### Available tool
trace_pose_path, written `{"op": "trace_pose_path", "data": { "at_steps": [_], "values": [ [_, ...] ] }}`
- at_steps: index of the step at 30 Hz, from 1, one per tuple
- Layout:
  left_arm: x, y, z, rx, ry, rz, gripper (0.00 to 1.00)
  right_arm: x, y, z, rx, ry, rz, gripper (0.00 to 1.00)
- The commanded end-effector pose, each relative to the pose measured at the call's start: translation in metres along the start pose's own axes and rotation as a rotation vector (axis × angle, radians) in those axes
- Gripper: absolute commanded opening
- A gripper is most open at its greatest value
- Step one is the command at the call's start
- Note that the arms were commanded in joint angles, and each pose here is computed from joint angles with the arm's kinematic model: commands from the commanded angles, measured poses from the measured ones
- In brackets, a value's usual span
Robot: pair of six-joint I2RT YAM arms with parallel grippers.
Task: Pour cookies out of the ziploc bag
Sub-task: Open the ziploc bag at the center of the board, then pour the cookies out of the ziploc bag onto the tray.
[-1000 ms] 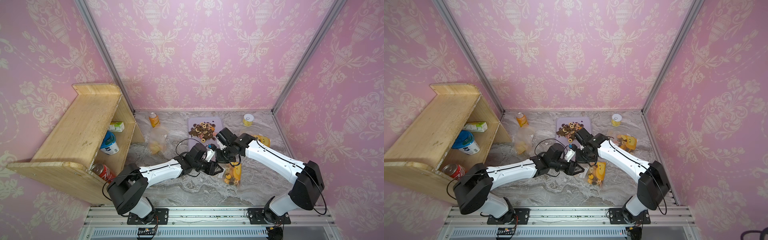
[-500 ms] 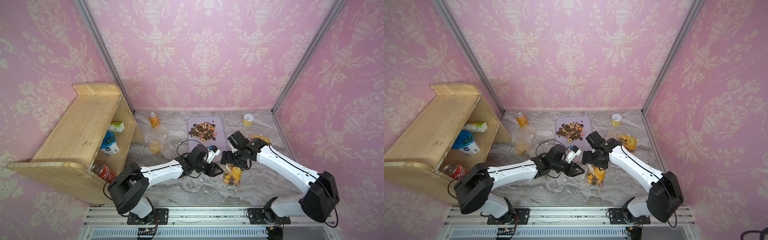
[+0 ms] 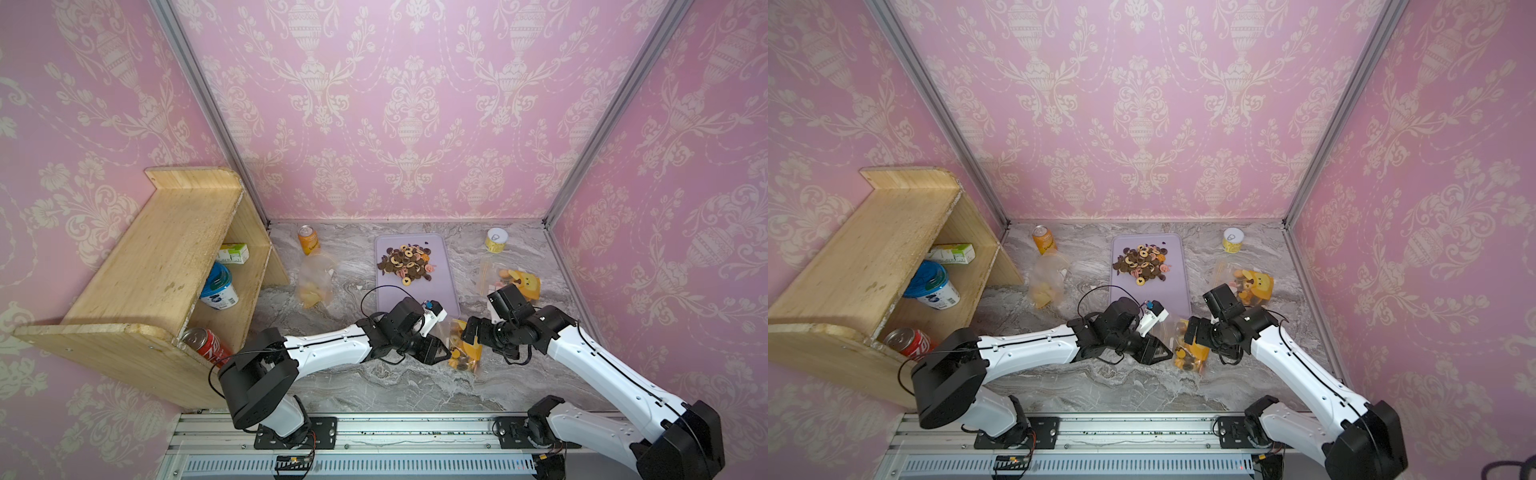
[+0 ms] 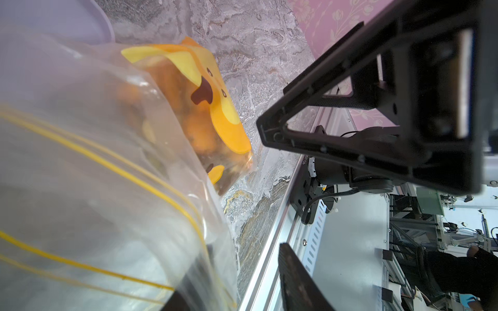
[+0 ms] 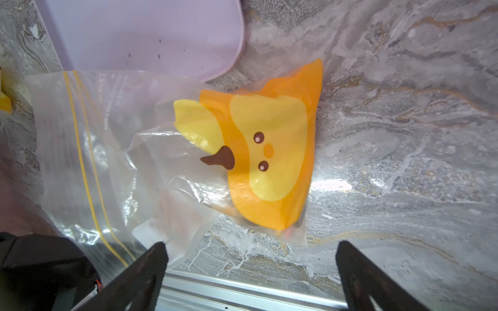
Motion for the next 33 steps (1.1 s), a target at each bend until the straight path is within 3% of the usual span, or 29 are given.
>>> {"op": "trace_pose_path", "data": {
  "at_steps": [1,4,12,22,33],
  "values": [
    [-0.005,0.003,0.005,-0.057,0.002,0.026,0.43,-0.001,-0.003,-0.004,-0.017,-0.028,0.018,1.0],
    [-0.005,0.003,0.009,-0.074,0.013,0.029,0.35,0.002,-0.011,-0.005,0.003,-0.032,0.034,1.0],
    [-0.014,0.003,0.009,-0.125,0.027,0.037,0.0,0.011,-0.024,0.003,-0.017,-0.038,0.079,1.0],
    [-0.042,-0.029,-0.004,-0.052,-0.034,-0.01,0.0,0.02,-0.028,0.007,-0.055,-0.038,0.058,1.0],
    [-0.082,-0.09,0.006,0.014,-0.089,-0.018,0.0,0.019,-0.059,-0.024,0.076,-0.194,0.117,1.0]
  ]
}}
Point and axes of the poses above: each gripper's point midway between its finger pads, its own z axis out along the fingers, its own y axis along the line the jaws close on, x = y × z, the point moved 3 cm from there along -z, back along the fingers, and after that the axes turned 1 degree about -z, right-handed, at the moved point
